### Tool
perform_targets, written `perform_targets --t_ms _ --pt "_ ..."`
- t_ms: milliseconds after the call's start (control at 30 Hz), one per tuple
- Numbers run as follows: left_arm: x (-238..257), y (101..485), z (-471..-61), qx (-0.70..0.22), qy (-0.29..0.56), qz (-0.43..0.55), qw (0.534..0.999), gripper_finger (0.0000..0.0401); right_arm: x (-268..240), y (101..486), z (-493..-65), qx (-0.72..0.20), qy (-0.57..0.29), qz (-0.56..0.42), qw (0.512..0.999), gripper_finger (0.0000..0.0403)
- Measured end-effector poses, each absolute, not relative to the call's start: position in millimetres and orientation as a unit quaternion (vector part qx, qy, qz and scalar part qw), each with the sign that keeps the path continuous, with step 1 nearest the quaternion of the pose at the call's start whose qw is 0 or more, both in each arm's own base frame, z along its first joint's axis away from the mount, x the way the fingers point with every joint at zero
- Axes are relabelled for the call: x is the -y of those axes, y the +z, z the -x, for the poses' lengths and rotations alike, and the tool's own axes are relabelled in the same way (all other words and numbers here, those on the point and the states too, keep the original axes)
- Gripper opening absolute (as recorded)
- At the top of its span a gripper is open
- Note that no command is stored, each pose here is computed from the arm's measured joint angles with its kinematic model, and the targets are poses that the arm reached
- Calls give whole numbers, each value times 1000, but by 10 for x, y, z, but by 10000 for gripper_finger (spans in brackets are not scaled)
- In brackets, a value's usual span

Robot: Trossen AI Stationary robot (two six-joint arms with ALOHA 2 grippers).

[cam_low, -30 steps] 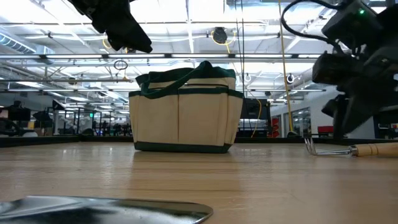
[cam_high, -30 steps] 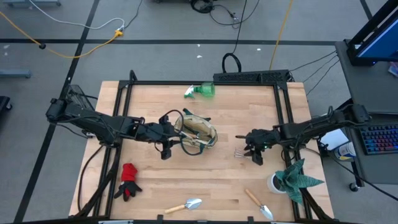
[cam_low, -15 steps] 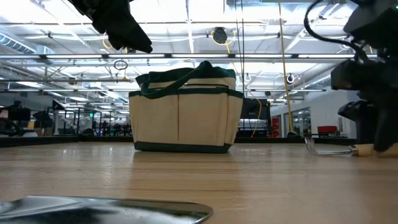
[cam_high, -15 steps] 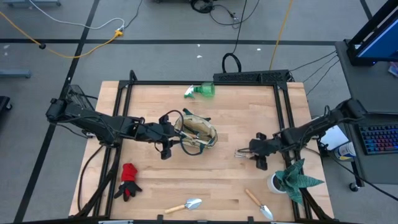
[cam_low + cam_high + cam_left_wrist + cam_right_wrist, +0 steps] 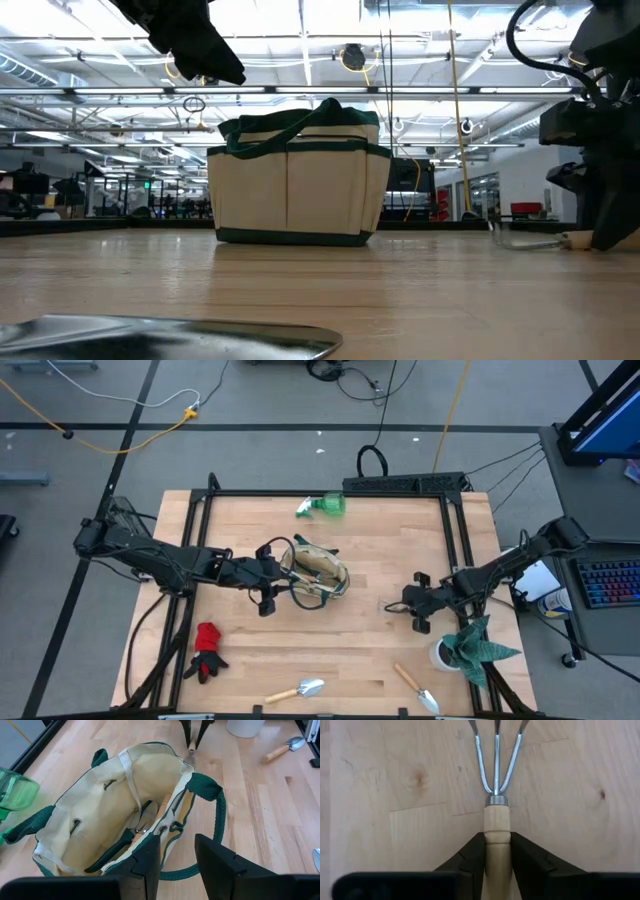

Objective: Pick & Place Garden tools in Gardening bag
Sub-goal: Put the brown hand rake into the brown gardening bag

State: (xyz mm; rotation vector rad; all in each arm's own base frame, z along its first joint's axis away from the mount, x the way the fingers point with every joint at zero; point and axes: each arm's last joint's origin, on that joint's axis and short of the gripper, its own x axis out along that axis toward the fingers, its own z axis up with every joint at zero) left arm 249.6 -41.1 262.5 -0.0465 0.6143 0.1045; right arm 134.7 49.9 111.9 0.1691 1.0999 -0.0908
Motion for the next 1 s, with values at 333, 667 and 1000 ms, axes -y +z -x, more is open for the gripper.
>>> perform_targets --t_ms 333,667,1000 --pt "411 2626 -2497 -301 51 23 952 127 -495 1091 -1374 -479 -33 -58 875 61" --pt "412 2633 -2501 -298 51 24 953 127 -469 1232 -1547 -377 -1 -8 926 63" --pt "413 2640 -2506 -294 50 22 954 127 -403 1326 -1651 -319 -4 17 948 64"
